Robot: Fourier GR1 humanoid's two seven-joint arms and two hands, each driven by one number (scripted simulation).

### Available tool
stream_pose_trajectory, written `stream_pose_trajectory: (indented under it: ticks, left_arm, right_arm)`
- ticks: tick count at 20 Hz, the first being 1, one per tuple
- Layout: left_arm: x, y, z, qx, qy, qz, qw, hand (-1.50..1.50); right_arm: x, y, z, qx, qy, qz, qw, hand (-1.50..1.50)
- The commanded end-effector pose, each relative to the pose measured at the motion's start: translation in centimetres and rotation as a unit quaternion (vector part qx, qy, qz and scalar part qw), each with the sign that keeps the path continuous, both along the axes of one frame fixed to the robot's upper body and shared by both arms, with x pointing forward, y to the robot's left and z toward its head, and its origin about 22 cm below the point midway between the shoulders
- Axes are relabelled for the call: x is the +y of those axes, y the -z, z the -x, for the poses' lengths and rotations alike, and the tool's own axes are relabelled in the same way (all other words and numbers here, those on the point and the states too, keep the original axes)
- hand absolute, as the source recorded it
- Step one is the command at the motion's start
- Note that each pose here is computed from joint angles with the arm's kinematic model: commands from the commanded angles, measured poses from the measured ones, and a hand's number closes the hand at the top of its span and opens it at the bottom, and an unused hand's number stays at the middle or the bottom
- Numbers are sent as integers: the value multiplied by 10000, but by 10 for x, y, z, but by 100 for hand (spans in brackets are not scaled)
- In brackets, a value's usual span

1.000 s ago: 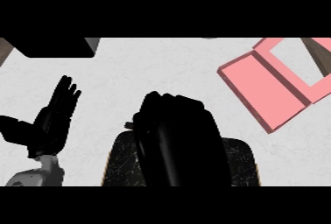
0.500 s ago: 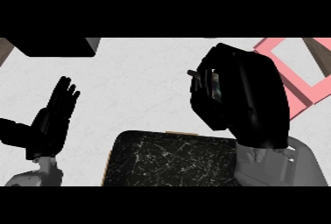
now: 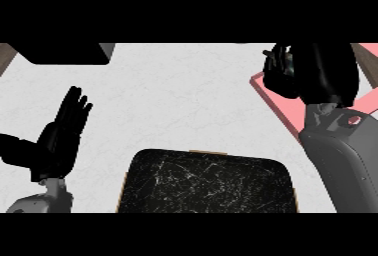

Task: Pick the eggplant from the tray and place it in the cardboard box

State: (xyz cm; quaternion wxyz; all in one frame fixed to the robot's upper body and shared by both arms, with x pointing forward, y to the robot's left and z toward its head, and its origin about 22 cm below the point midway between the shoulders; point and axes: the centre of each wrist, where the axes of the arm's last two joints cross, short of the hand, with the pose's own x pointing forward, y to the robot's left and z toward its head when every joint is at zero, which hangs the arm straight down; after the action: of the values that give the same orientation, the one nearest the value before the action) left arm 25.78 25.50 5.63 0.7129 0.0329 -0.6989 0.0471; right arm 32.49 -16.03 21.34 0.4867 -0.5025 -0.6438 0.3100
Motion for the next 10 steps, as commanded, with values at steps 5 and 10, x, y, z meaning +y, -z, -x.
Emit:
stream_pose_trajectory:
  ticks: [5, 10]
  left_arm:
    - [4, -4, -11, -22, 72, 99, 9999, 0]
    - [3, -8, -9, -86, 103, -1, 9999, 0]
  right_arm:
    - [-50, 48, -48, 588, 148, 736, 9954, 150]
    - [-70, 74, -64, 2334, 491, 1512, 9593, -150]
